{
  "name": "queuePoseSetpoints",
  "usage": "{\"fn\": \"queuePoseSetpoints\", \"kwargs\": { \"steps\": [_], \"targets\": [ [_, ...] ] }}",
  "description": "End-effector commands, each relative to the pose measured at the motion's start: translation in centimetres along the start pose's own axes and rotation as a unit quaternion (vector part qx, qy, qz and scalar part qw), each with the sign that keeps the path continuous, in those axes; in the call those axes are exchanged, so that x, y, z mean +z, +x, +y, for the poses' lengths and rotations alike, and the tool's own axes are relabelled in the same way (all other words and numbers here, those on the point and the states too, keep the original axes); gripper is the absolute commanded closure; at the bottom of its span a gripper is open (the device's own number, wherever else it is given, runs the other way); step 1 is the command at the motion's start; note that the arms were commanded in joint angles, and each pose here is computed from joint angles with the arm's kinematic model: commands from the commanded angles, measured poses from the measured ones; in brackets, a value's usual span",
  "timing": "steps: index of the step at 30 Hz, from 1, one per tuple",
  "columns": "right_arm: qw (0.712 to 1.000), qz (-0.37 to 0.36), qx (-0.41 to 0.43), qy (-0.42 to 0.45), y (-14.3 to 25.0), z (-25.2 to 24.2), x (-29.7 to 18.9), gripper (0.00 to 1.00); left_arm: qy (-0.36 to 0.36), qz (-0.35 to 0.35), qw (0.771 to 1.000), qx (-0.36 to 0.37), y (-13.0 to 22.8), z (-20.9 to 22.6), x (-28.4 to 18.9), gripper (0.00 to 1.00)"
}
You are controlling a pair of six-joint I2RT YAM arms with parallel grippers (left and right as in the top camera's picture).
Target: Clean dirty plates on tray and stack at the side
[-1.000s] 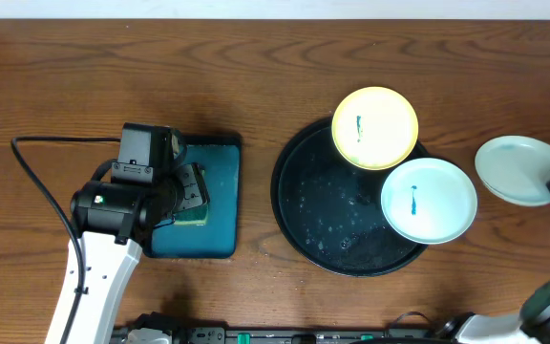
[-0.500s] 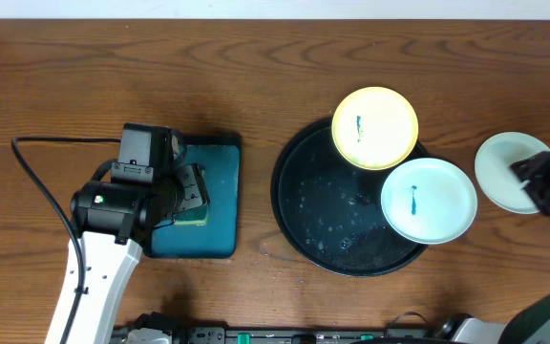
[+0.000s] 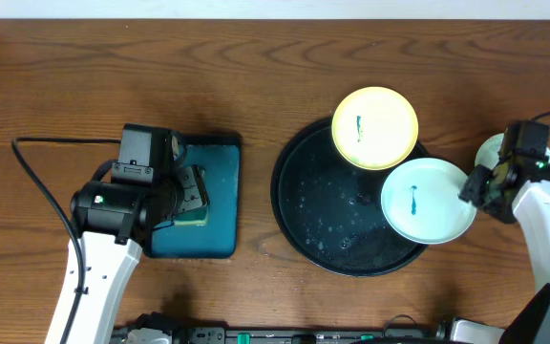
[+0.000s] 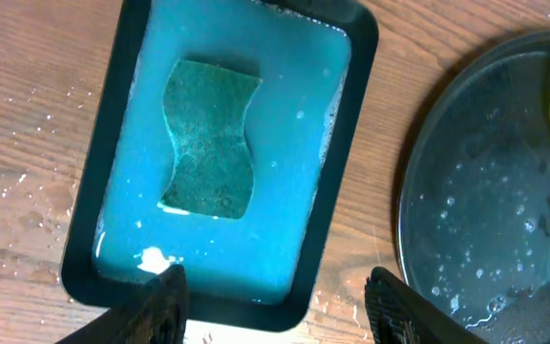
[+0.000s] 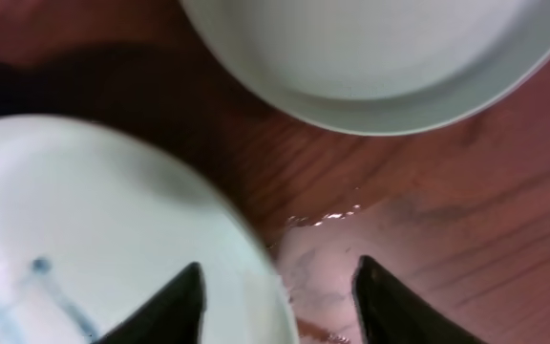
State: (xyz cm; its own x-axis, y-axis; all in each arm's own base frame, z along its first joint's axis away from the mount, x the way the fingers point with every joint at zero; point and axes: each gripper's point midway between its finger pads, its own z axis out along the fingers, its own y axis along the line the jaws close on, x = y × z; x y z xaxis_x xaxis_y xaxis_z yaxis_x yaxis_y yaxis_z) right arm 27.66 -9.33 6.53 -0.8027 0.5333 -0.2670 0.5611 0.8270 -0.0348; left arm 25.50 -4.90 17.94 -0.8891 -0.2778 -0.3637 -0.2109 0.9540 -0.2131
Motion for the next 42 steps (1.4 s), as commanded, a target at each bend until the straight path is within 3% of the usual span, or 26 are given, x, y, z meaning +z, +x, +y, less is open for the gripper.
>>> {"fn": "queuePoseSetpoints", "kwargs": {
  "steps": [1, 6, 15, 16, 18, 19, 23, 26, 31, 35, 36, 42],
  "targets": [
    [1.000, -0.002, 0.011, 0.021, 0.6, -0.7, 0.8, 0.75, -0.003, -0.005, 1.000, 0.006, -0.4, 0.0, -0.3, 0.39],
    [1.000, 0.001, 0.011, 0.008, 0.7, -0.2, 0.8, 0.99, -0.003, -0.005, 1.000, 0.006, -0.4, 0.0, -0.3, 0.39],
    [0.999, 0.010, -0.018, -0.049, 1.2, 1.6, 0.0, 0.99, -0.003, -0.005, 1.000, 0.006, -0.4, 0.0, -0.3, 0.39],
    [0.999, 0.010, -0.019, -0.048, 1.2, 1.5, 0.0, 0.92, -0.003, -0.005, 1.000, 0.006, -0.4, 0.0, -0.3, 0.39],
    [0.999, 0.010, -0.018, -0.046, 1.2, 1.5, 0.0, 0.53, -0.003, -0.005, 1.000, 0.006, -0.4, 0.0, -0.3, 0.39],
    [0.999, 0.009, -0.018, -0.046, 1.1, 1.5, 0.0, 0.40, -0.003, -0.005, 1.000, 0.006, -0.4, 0.0, -0.3, 0.39],
    [0.999, 0.003, -0.018, -0.028, 0.9, 0.9, 0.2, 0.35, -0.003, -0.005, 1.000, 0.006, -0.4, 0.0, -0.3, 0.39],
    [1.000, 0.009, -0.019, -0.020, 1.1, 0.7, 0.7, 0.40, -0.003, -0.005, 1.000, 0.006, -0.4, 0.0, -0.3, 0.39],
    [0.999, 0.021, -0.014, -0.032, 2.1, 1.1, 2.7, 0.62, -0.003, -0.005, 1.000, 0.005, -0.4, 0.0, -0.3, 0.39],
    [0.999, 0.020, -0.014, -0.037, 2.3, 1.3, 3.2, 0.85, -0.003, -0.005, 1.000, 0.005, -0.4, 0.0, -0.3, 0.39],
    [0.999, 0.018, -0.013, -0.040, 2.2, 1.4, 3.1, 0.98, -0.003, -0.005, 1.000, 0.005, -0.4, 0.0, -0.3, 0.39],
    [0.996, 0.023, -0.018, -0.088, 2.8, 2.9, 0.7, 0.99, -0.003, -0.004, 1.000, 0.005, -0.4, 0.0, -0.3, 0.39]
  ]
}}
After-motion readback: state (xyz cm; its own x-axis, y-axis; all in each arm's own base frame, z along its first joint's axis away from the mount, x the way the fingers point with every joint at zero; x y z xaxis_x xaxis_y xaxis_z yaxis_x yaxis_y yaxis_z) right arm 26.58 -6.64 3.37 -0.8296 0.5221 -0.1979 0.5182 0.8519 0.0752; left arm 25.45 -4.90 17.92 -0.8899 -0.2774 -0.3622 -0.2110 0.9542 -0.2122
